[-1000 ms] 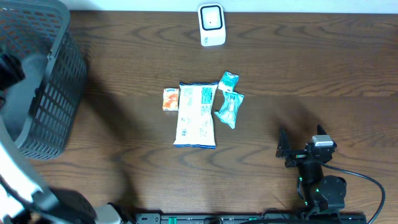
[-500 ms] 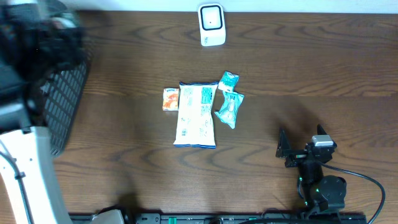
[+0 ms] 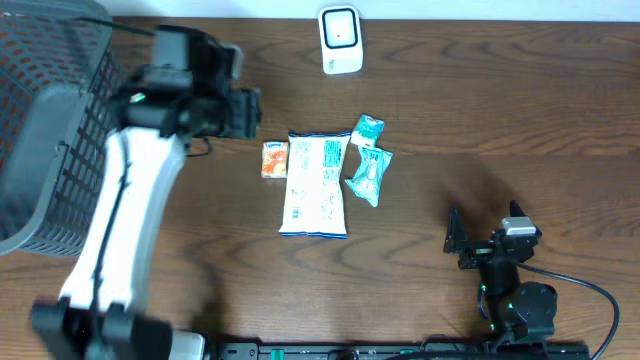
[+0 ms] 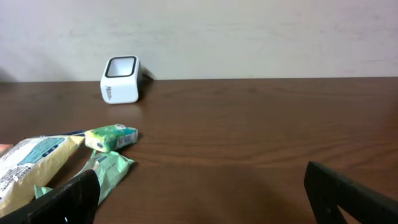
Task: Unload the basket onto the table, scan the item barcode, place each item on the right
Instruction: 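Carry the tin out of the basket and lower it left of the orange pack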
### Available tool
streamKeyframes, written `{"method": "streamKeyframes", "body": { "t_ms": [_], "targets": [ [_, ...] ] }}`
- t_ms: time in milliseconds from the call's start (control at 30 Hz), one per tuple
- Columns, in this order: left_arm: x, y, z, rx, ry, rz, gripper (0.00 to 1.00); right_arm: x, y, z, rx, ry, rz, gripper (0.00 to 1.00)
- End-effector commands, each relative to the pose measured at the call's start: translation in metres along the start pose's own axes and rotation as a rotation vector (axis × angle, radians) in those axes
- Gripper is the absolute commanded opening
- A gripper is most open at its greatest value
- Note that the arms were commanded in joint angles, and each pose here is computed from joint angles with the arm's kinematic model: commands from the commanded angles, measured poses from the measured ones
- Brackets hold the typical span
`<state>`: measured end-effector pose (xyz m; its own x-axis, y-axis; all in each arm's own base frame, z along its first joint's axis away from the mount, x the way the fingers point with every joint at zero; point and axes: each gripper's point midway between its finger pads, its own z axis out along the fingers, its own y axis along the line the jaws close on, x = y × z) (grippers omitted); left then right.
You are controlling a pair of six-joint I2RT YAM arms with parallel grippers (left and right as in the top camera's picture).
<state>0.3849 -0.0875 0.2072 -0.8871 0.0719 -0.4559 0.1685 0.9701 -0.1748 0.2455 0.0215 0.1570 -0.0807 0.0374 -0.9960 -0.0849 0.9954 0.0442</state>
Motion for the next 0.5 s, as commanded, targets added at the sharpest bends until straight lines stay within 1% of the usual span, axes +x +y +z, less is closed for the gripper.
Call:
{"method": "streamKeyframes", "body": {
  "t_ms": [0, 33, 67, 167, 267, 300, 467],
  "targets": [
    [0.016, 0.017, 0.04, -0.089, 0.112, -0.06, 0.65, 0.001, 0.002, 0.0, -0.01, 0.0, -0.008, 0.99],
    [0.019, 0.019, 0.051, -0.093, 0.14, -0.076, 0.65, 0.001, 0.002, 0.0, -0.01, 0.0, -0.008, 0.99],
    [0.027, 0.031, 0.07, -0.14, 0.187, -0.113, 0.65, 0.001, 0.002, 0.0, -0.01, 0.0, -0.008, 0.99],
    [0.037, 0.054, 0.094, -0.257, 0.244, -0.126, 0.65, 0.001, 0.002, 0.0, -0.01, 0.0, -0.008, 0.99],
    [0.048, 0.058, 0.113, -0.262, 0.297, -0.128, 0.66, 0.001, 0.002, 0.0, -0.01, 0.0, -0.008, 0.99],
    [0.052, 0.059, 0.118, -0.264, 0.316, -0.129, 0.71, 0.001, 0.002, 0.0, -0.01, 0.0, -0.008, 0.99],
    [0.063, 0.062, 0.134, -0.27, 0.368, -0.129, 0.72, 0.001, 0.002, 0.0, -0.01, 0.0, -0.008, 0.99]
  ]
}}
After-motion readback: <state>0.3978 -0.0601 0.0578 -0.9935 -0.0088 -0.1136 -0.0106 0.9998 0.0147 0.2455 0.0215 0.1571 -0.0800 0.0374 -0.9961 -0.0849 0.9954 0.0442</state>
